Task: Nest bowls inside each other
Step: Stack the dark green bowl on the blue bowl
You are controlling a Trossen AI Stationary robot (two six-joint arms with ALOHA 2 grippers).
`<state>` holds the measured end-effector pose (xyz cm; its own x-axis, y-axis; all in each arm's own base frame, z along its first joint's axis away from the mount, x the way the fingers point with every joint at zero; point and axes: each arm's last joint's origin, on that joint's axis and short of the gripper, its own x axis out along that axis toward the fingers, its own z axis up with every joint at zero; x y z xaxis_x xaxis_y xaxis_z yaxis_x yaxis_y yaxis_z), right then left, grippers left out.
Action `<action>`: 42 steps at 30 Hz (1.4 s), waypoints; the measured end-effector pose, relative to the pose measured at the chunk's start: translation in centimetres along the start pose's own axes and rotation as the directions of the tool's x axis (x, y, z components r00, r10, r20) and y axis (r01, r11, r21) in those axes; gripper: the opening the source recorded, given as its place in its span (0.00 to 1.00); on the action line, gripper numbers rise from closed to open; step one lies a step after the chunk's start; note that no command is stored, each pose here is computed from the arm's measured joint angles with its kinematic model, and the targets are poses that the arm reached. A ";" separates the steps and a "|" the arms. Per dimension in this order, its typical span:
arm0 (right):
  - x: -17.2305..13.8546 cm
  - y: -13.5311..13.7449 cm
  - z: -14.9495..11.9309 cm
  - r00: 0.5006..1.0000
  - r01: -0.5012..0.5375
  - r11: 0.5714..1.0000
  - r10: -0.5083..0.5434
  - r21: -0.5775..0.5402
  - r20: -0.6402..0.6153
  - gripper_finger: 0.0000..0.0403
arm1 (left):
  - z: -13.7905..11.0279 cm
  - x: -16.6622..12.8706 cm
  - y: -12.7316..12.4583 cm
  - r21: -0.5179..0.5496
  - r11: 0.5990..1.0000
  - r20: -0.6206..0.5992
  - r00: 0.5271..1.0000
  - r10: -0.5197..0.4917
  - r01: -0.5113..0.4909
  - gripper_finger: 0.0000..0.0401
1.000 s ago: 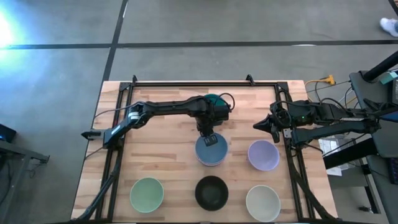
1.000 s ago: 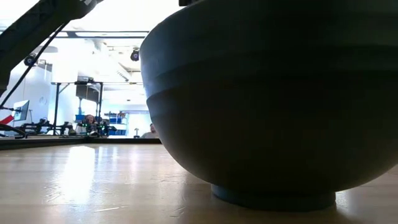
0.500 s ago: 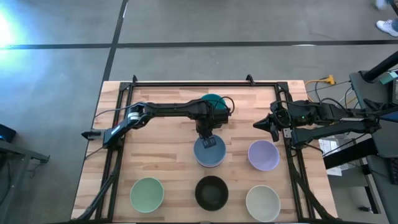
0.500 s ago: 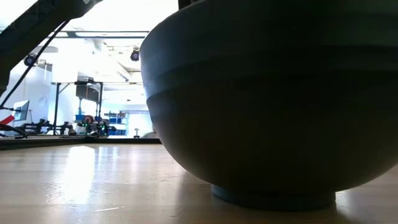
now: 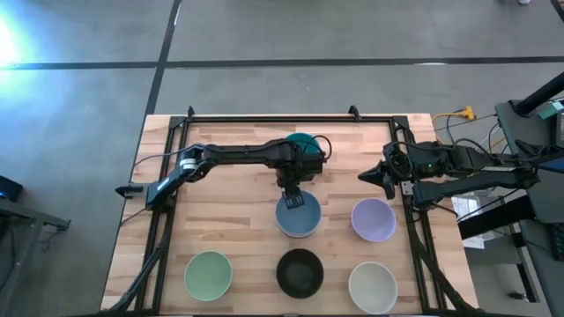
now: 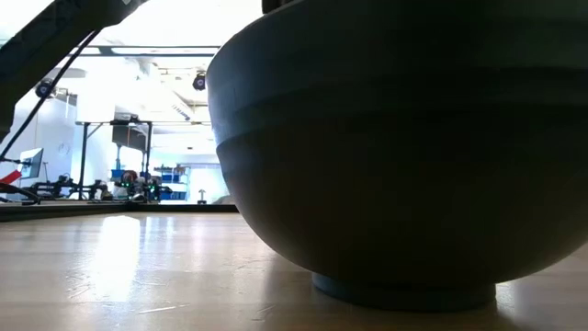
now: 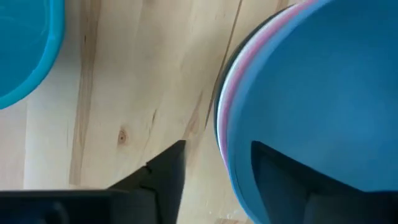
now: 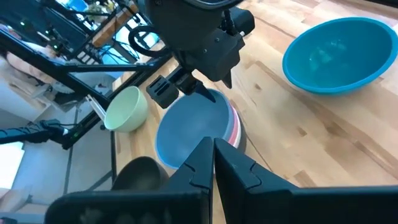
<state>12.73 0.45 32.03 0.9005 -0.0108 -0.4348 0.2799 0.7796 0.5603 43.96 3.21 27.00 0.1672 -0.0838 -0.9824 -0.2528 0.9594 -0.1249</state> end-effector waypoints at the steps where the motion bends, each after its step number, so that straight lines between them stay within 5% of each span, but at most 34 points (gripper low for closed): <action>1: 0.0 0.1 0.1 1.000 -0.005 1.000 0.005 0.002 0.006 0.02 | -0.1 -0.2 0.0 0.000 1.000 0.005 1.000 0.000 0.000 0.43; 12: 1.7 0.5 0.5 0.999 -0.024 1.000 0.024 -0.007 0.029 0.02 | -2.3 -6.3 0.3 0.033 0.998 0.134 0.990 0.050 -0.055 0.48; 18: 5.2 1.4 1.2 0.996 -0.048 0.995 0.054 -0.088 0.065 0.02 | -5.5 -8.6 0.8 0.148 0.977 0.207 0.971 0.121 -0.153 0.48; 24: 9.8 0.6 1.3 0.998 -0.056 0.994 0.052 -0.091 -0.043 0.02 | -10.3 -8.3 1.9 0.090 0.988 0.361 0.929 0.084 -0.125 0.48; 30: 14.1 -1.5 1.8 0.976 -0.115 0.987 0.093 -0.108 -0.197 0.06 | -16.0 -6.3 3.0 -0.063 0.994 0.620 0.784 -0.032 0.090 0.48; 36: 17.4 -3.4 3.7 0.965 -0.073 0.968 0.008 -0.239 -0.263 0.16 | -20.4 -5.1 3.9 -0.174 0.905 0.806 0.585 -0.095 0.388 0.48; 39: 18.9 -3.7 5.0 0.946 -0.081 0.923 -0.048 -0.376 -0.321 0.23 | -21.8 -5.1 4.2 -0.171 0.865 0.850 0.514 -0.112 0.472 0.48; 42: 20.5 -3.9 6.1 0.918 -0.101 0.855 -0.116 -0.509 -0.379 0.30 | -22.7 -5.1 4.3 -0.158 0.861 0.863 0.492 -0.117 0.483 0.48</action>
<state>32.10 -6.65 25.24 0.6683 0.1365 -0.7312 -0.0214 0.9861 0.1645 20.41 1.70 28.30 0.9341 0.0785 -0.3484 -0.2878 0.7432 -0.6041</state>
